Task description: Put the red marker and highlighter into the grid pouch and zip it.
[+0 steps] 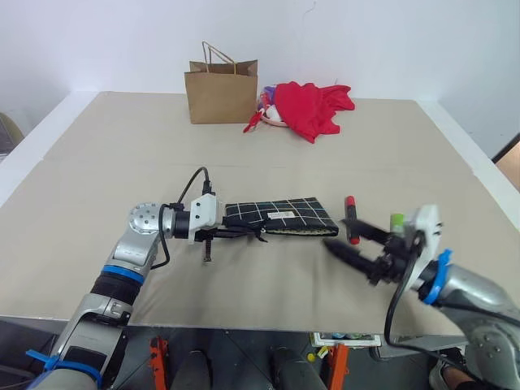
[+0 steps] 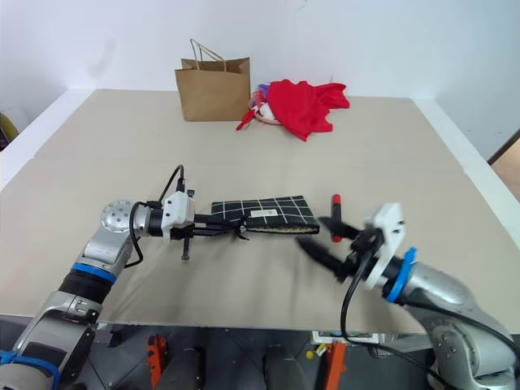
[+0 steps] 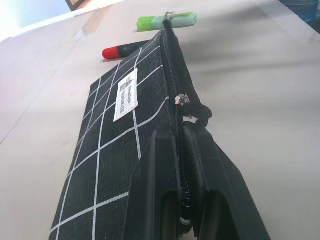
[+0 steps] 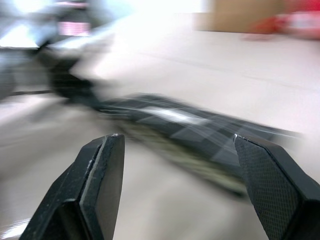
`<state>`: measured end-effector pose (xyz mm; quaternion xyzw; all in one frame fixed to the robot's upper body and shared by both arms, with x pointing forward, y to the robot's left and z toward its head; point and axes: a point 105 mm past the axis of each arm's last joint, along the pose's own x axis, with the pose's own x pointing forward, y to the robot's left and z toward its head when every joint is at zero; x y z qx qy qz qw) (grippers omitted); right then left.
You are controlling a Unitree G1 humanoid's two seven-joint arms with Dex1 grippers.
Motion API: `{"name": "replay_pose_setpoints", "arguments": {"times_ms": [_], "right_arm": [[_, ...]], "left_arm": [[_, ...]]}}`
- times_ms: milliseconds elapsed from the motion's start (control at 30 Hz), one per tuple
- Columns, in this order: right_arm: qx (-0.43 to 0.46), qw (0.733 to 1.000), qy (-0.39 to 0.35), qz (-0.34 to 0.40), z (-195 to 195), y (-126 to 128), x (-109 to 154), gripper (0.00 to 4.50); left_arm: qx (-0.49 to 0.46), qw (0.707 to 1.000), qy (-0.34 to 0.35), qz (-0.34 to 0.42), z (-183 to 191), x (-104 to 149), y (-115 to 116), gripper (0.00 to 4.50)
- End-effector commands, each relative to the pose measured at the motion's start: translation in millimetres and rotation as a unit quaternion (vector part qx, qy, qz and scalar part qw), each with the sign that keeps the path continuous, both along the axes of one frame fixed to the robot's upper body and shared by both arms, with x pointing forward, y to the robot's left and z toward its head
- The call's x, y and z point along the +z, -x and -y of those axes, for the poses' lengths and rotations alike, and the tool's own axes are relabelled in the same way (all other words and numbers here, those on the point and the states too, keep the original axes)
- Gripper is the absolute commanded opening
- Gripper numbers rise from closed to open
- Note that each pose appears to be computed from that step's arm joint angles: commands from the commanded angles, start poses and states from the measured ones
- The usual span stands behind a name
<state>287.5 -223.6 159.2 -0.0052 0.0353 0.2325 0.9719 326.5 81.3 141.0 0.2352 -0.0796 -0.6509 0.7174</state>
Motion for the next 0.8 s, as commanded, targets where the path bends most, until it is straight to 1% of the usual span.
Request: {"name": "replay_pose_setpoints", "arguments": {"times_ms": [33,133,233,400,533,567,633,767,800], "right_arm": [[-0.071,0.997,0.026,0.015,16,-20,-2,3.75],[-0.096,0.995,0.023,-0.001,12,-28,-22,3.75],[-0.106,0.994,0.025,-0.023,3,-34,-43,3.75],[-0.114,0.992,0.024,-0.04,-1,-37,-52,3.75],[-0.122,0.99,0.032,-0.068,-3,-37,-67,3.75],[-0.131,0.988,0.035,-0.073,-2,-38,-69,3.52],[-0.15,0.985,0.033,-0.08,0,-39,-73,2.87],[-0.175,0.979,0.052,-0.089,0,-40,-79,0.88],[-0.181,0.978,0.057,-0.089,0,-40,-80,0.63]], "left_arm": [[0.003,1.0,0.02,0.024,-7,20,3,0.0],[0.008,0.999,0.022,0.028,-9,23,4,0.0],[0.021,0.999,0.039,0.028,-10,33,1,0.0],[0.03,0.998,0.043,0.016,-11,33,1,0.0],[0.032,0.998,0.05,0.016,-7,35,2,0.0],[0.032,0.998,0.051,0.017,-6,35,2,0.0],[0.031,0.998,0.052,0.018,-6,37,2,0.0],[0.034,0.998,0.053,0.021,-6,38,1,0.0],[0.035,0.998,0.053,0.021,-6,39,1,0.0]]}}
